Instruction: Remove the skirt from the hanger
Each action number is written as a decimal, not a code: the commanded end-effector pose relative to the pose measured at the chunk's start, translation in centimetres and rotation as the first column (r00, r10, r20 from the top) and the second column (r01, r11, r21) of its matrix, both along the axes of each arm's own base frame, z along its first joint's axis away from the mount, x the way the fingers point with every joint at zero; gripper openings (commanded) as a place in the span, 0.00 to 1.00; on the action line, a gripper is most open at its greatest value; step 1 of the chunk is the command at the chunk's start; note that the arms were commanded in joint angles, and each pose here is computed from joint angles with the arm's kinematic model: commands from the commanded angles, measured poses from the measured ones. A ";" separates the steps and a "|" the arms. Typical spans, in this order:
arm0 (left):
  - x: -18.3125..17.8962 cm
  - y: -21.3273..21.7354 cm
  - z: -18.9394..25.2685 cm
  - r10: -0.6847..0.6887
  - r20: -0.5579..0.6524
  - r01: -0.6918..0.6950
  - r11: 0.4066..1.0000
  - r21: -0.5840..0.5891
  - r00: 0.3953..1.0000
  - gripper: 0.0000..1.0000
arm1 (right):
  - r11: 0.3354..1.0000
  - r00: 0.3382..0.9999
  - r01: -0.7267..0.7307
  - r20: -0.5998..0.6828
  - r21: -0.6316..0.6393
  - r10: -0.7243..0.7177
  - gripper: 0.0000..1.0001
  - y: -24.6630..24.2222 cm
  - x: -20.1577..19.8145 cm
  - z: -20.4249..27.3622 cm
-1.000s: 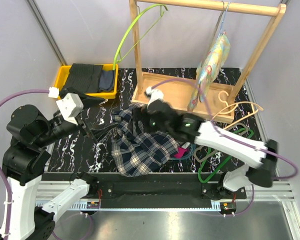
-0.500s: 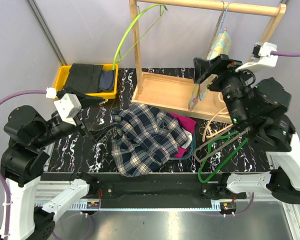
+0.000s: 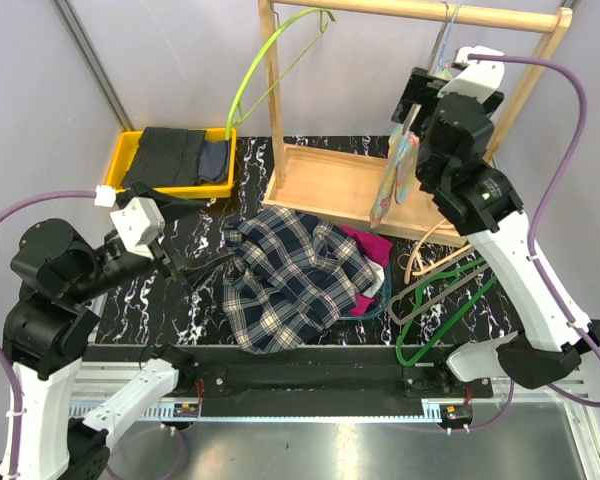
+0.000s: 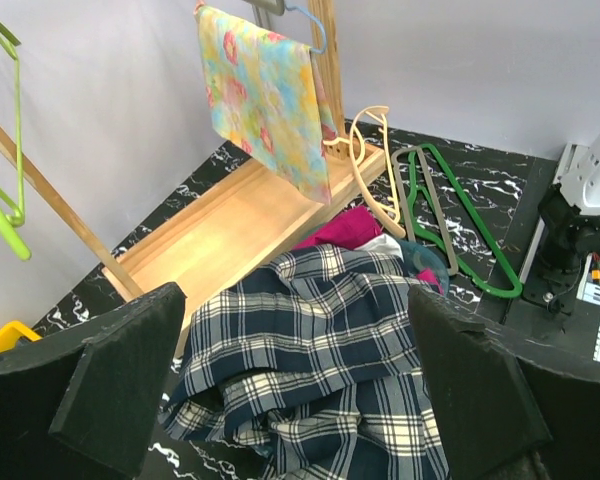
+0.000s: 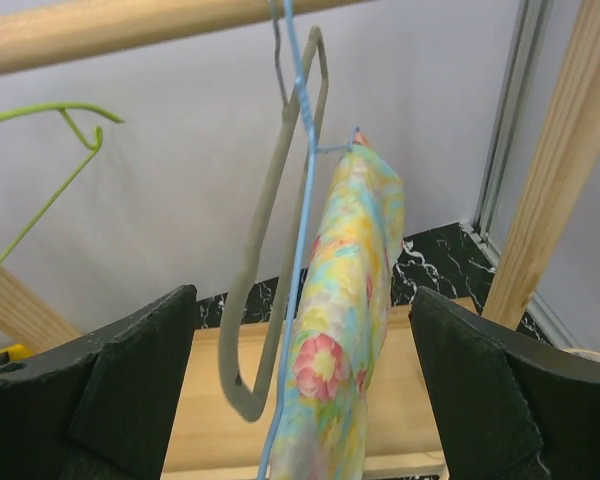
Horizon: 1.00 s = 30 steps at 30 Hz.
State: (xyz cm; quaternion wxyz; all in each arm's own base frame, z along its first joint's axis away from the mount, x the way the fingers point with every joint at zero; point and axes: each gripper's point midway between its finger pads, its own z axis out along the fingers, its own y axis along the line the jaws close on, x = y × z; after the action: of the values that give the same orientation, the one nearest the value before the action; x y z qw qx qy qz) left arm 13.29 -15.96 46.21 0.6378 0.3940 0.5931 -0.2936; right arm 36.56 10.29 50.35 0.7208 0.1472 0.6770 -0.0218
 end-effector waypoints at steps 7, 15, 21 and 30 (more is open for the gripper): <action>0.1 0.1 -0.4 0.003 0.023 -0.004 1.000 0.011 1.000 0.99 | 0.997 0.993 0.008 0.116 0.080 -0.017 0.95 -3.7 -0.5 4.3; 0.3 0.2 -0.5 0.016 0.026 -0.016 1.000 0.013 1.000 0.99 | 0.983 0.999 0.007 0.042 0.182 -0.015 0.93 -6.4 3.0 1.1; 0.5 0.3 -0.8 0.020 0.027 -0.020 1.000 0.019 0.999 0.99 | 0.976 0.999 -0.038 0.008 0.213 0.037 0.93 -5.5 4.8 -0.3; 0.7 0.3 -1.0 0.024 0.029 -0.025 0.999 0.025 0.999 0.99 | 0.974 0.998 -0.060 -0.019 0.221 0.066 0.91 -4.7 5.8 -1.6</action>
State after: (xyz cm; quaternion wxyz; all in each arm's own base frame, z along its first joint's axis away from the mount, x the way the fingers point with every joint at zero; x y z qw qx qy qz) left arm 13.59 -15.98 44.79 0.6307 0.4011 0.5989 -0.2876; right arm 42.43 5.26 47.05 0.6785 0.2031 0.7042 0.0493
